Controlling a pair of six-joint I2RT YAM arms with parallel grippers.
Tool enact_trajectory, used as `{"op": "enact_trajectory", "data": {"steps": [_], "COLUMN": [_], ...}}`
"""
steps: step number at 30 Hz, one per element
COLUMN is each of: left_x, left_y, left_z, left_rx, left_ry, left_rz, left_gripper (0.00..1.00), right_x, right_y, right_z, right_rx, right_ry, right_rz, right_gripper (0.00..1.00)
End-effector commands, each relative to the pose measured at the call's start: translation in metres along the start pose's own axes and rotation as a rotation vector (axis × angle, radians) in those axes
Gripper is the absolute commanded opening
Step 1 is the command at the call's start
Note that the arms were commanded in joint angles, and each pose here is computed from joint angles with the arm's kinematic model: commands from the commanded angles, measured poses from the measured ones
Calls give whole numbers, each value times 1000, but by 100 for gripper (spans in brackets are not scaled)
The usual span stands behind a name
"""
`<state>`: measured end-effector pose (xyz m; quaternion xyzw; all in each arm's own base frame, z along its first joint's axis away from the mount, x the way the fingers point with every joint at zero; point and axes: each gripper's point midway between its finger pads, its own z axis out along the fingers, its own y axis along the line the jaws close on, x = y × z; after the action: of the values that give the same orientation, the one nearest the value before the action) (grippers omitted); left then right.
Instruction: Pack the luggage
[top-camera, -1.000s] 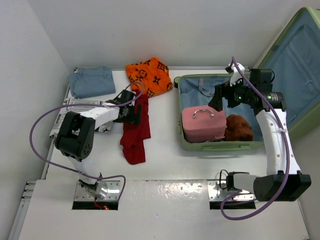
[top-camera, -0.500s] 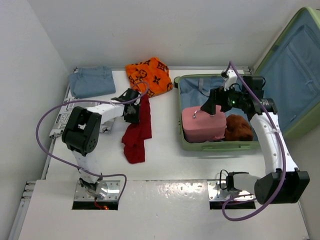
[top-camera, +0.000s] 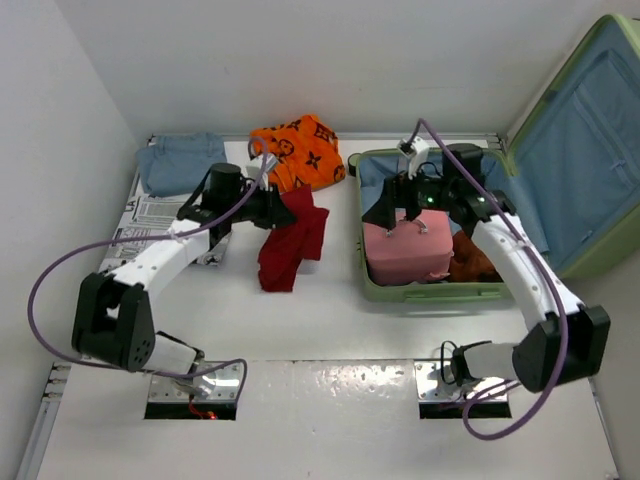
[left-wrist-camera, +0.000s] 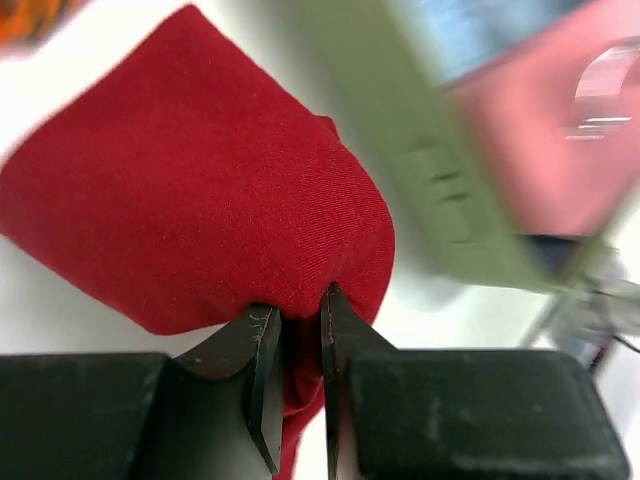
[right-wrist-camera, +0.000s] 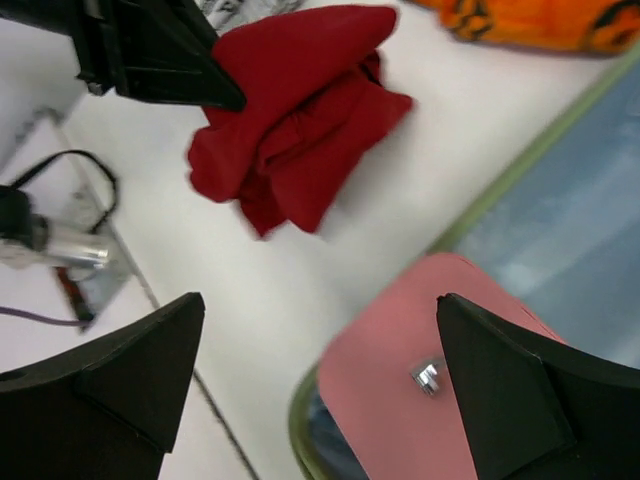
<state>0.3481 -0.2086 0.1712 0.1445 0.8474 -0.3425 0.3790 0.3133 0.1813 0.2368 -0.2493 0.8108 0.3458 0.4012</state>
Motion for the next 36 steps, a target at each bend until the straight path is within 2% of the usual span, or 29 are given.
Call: {"op": "enact_trajectory", "data": {"steps": [1,3,6,8,9,12,13,17,24,30,36], "left_x": [-35,-39,-45,-51,-54,-56,-53,-49,-43,-43,-46], "left_y": [-55,-68,-87,-95,-98,-102,-103,-112,-125,-141,-148], "left_z": [-22,-28,-37,-41,-43,-43,-40,-39,-37,-38,-38], "left_rx": [258,319,428,471,482,503,503,525,567,619,644], "left_ry": [-142,-152,-158,-158,-162,-134,-114,-85,-58,-47,-49], "left_rz": [80,83,72,76,85,75,81,100,103,127,130], "left_gripper": [0,0,0,0,0,0,0,0,0,0,0], "right_x": [-22,-23,-26,-24,-23,-12,-8,0,9,1,3], "right_y": [19,34,55,59,69,76,76,79,83,84,97], "right_z": [19,27,39,43,47,49,50,57,70,84,93], "right_rx": [-135,-236,-324,-328,-350,-326,-321,-310,-319,-309,-346], "right_ry": [-35,-29,-34,-26,-29,4,-3,11,58,42,49], "right_rz": [73,175,157,86,-45,-147,-257,-440,-478,-440,-473], "right_gripper": [99,99,99,99,99,99,99,99,99,99,99]}}
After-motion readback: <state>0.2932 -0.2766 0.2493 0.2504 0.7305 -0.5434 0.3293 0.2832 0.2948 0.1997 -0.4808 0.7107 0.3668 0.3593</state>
